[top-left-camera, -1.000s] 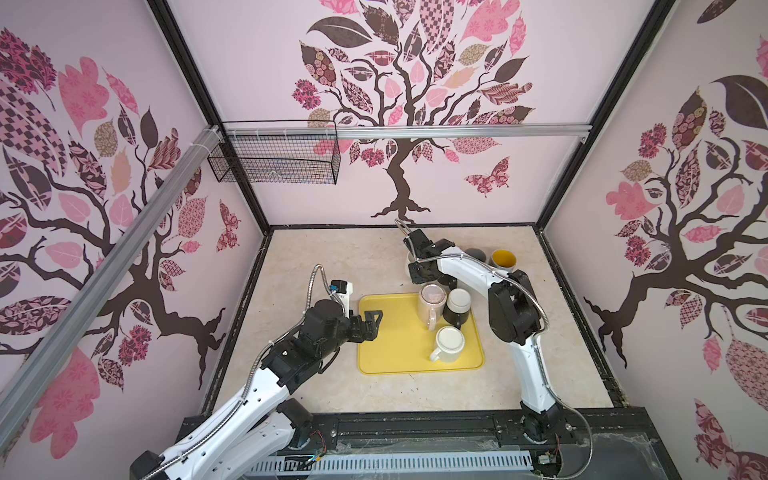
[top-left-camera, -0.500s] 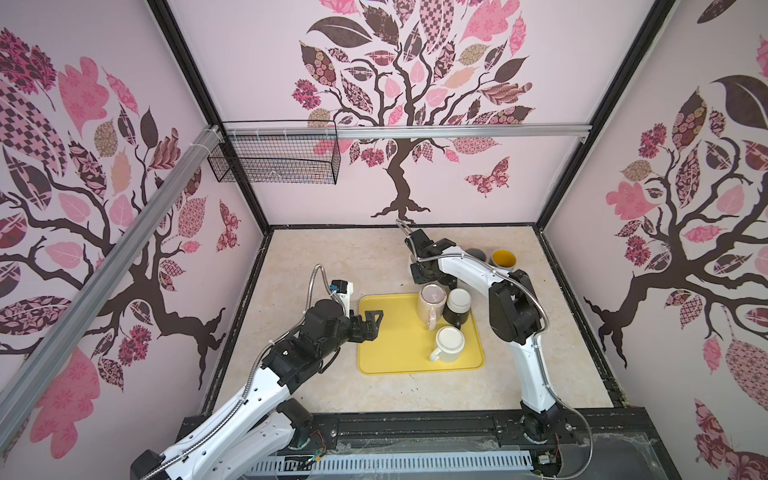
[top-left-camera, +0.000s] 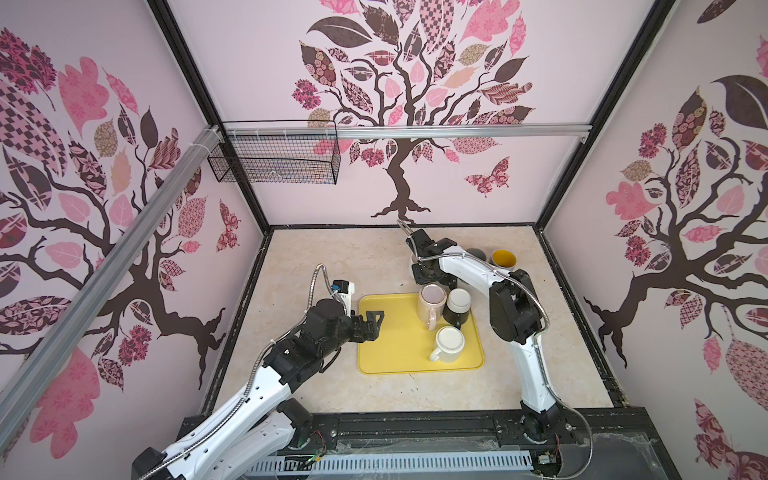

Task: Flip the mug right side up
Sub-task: 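Lower the white mug upright beside the black mug with the right gripper, then open the right gripper and raise it off the white mug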

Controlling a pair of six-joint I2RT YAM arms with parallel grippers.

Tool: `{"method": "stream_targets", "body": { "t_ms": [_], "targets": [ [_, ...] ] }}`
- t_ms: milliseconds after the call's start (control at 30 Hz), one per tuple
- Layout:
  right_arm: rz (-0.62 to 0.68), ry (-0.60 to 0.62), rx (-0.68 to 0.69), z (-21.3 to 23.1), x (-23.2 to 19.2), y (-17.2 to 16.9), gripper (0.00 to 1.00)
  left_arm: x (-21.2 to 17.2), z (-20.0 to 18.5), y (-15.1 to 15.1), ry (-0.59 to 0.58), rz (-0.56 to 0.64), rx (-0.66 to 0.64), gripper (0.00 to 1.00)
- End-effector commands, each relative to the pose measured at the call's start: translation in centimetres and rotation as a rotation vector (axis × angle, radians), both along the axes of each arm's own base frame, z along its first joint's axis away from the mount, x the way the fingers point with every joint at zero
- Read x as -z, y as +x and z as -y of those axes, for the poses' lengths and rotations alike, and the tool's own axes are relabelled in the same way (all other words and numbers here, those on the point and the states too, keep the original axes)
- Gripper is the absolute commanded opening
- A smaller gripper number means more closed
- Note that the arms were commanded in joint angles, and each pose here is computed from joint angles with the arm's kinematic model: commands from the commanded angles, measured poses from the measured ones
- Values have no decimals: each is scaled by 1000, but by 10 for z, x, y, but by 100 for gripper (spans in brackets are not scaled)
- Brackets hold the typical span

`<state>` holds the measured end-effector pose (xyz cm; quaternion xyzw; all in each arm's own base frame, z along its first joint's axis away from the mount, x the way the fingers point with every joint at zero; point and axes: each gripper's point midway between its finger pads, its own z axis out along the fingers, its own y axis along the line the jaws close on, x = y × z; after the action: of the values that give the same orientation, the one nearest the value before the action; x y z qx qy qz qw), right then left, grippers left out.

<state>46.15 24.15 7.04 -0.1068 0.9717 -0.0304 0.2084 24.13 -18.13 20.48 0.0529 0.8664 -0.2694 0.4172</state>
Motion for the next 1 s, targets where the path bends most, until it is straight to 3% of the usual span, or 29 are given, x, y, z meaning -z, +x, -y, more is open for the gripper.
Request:
{"method": "stream_targets", "body": {
  "t_ms": [0, 400, 633, 967],
  "targets": [
    [27, -2, 1, 0, -4, 9, 24, 7, 1, 0, 1, -2, 6, 96],
    [19, -3, -7, 2, -20, 3, 32, 5, 2, -1, -10, 1, 15, 97],
    [84, 80, -21, 0, -72, -6, 34, 9, 4, -3, -13, -16, 23, 96],
    [294, 214, -23, 17, -173, -40, 42, 9, 6, -2, -9, -23, 31, 96]
  ]
}}
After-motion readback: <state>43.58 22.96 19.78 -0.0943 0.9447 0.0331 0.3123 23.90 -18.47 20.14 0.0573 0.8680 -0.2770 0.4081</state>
